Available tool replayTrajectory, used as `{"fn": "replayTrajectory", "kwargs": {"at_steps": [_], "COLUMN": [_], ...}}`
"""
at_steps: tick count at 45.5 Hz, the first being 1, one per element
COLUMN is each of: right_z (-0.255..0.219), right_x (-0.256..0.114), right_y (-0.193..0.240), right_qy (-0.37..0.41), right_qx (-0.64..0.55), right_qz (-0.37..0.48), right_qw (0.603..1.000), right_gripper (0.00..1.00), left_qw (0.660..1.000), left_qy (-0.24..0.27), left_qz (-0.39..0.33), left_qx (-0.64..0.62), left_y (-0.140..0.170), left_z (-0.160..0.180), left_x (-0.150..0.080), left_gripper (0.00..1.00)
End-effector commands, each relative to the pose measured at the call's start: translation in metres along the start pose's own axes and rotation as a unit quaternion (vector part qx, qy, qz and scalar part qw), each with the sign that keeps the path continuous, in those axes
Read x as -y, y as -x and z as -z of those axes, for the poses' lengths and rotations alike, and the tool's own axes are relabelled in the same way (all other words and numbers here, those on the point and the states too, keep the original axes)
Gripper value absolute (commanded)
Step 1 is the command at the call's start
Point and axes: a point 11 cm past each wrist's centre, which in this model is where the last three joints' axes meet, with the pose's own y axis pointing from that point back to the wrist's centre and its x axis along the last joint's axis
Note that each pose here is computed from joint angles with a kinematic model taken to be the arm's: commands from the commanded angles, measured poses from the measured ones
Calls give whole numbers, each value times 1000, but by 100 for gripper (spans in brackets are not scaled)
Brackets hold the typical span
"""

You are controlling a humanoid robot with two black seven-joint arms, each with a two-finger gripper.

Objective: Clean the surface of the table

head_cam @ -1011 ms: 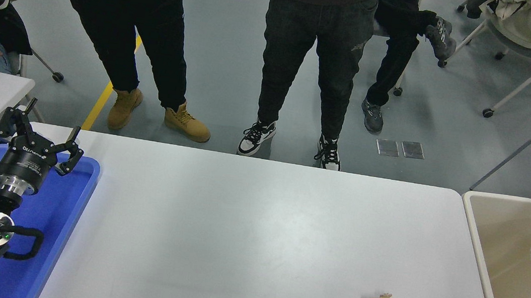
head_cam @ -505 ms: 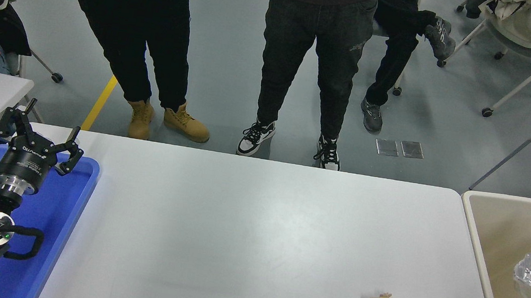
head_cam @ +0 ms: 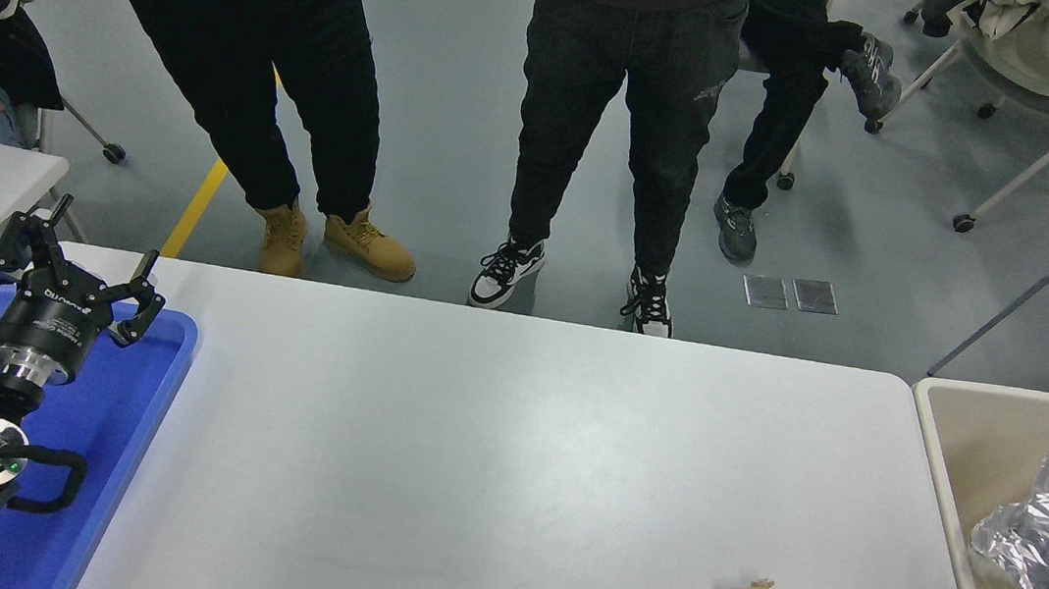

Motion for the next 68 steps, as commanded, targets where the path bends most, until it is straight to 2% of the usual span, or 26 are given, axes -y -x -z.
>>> {"fn": "replayTrajectory", "kwargs": {"at_steps": [1,14,16,19,20,22,26,29,38,41,68], "right_z": [-1,-3,-2,-3,-4,-4,-3,-2,2,4,88], "right_x": [0,0,0,0,0,0,0,0,0,-1,-13], "right_y": [5,-1,-3,-3,-5,-5,-5,-7,-9,-13,-83], "right_qy": [0,3,3,3,4,3,2,1,-3,-6,-100], "right_qx": [5,5,5,5,4,4,4,3,11,24,137], "right_qz": [-2,-17,-21,-24,-29,-32,-40,-49,-55,-60,-102], "right_qw": [1000,1000,1000,1000,1000,999,999,999,998,998,980], "right_gripper": [0,0,10,30,46,62,79,87,90,96,98], "left_qw": [1000,1000,1000,1000,1000,1000,1000,1000,1000,1000,1000], "left_qy": [0,0,0,0,0,0,0,0,0,0,0], "left_qz": [0,0,0,0,0,0,0,0,0,0,0], "left_qx": [0,0,0,0,0,0,0,0,0,0,0], "left_y": [0,0,0,0,0,0,0,0,0,0,0], "left_z": [0,0,0,0,0,0,0,0,0,0,0], "left_x": [0,0,0,0,0,0,0,0,0,0,0], "left_gripper": [100,100,100,100,100,100,100,100,100,100,100]}}
